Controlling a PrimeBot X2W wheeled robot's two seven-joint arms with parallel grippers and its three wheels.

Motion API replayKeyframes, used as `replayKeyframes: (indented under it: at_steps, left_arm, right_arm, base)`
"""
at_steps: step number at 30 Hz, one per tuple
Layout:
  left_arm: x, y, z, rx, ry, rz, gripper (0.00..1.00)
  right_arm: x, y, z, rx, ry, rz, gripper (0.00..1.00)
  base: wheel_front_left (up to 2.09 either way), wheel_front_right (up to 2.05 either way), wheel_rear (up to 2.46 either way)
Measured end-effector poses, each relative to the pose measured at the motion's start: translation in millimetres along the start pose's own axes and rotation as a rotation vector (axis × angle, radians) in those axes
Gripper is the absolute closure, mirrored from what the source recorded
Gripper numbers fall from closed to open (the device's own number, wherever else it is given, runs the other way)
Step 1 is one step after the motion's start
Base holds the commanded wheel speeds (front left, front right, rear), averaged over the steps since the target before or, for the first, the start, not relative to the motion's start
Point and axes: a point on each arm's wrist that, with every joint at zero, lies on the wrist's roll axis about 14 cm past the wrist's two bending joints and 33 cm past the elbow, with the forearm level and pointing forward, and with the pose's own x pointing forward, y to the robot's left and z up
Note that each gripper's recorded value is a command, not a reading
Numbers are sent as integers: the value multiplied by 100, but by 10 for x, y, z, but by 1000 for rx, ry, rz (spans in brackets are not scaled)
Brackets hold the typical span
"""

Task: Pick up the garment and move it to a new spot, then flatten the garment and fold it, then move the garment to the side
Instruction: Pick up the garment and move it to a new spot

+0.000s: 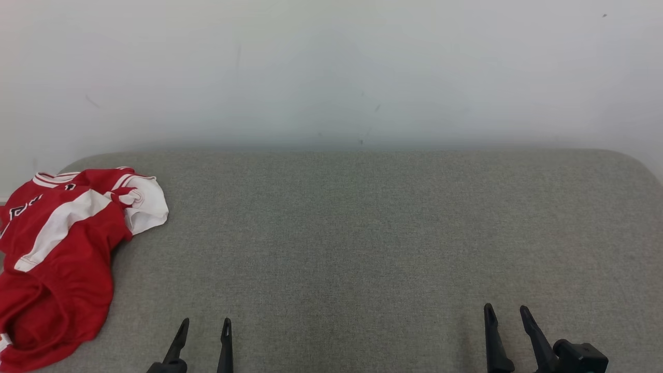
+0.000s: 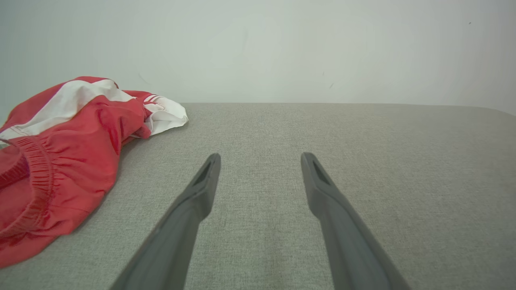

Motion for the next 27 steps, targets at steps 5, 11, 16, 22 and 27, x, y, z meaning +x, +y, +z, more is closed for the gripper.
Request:
replayKeyframes:
  at_steps: [5,11,16,22,27]
  left_arm:
    - [-2,4,-9,-3,3,2,0]
    - [-13,46,11,-8,-4,17,0]
    - [-69,188,34,-11,-11,65,0]
    - [-258,478,30,-14,-14,165,0]
    - [-470,738,20,-13,-13,259,0]
  right_arm:
    - [3,4,-5,1,2,1,0]
    - [12,21,-29,-2,9,7,0]
    - [69,124,-60,-4,20,40,0]
    - [220,392,-104,-9,35,121,0]
    - [334,680,-158,-1,53,202,0]
  base:
    - [0,0,0]
    - [0,0,0]
    - [0,0,0]
    - [0,0,0]
    - [0,0,0]
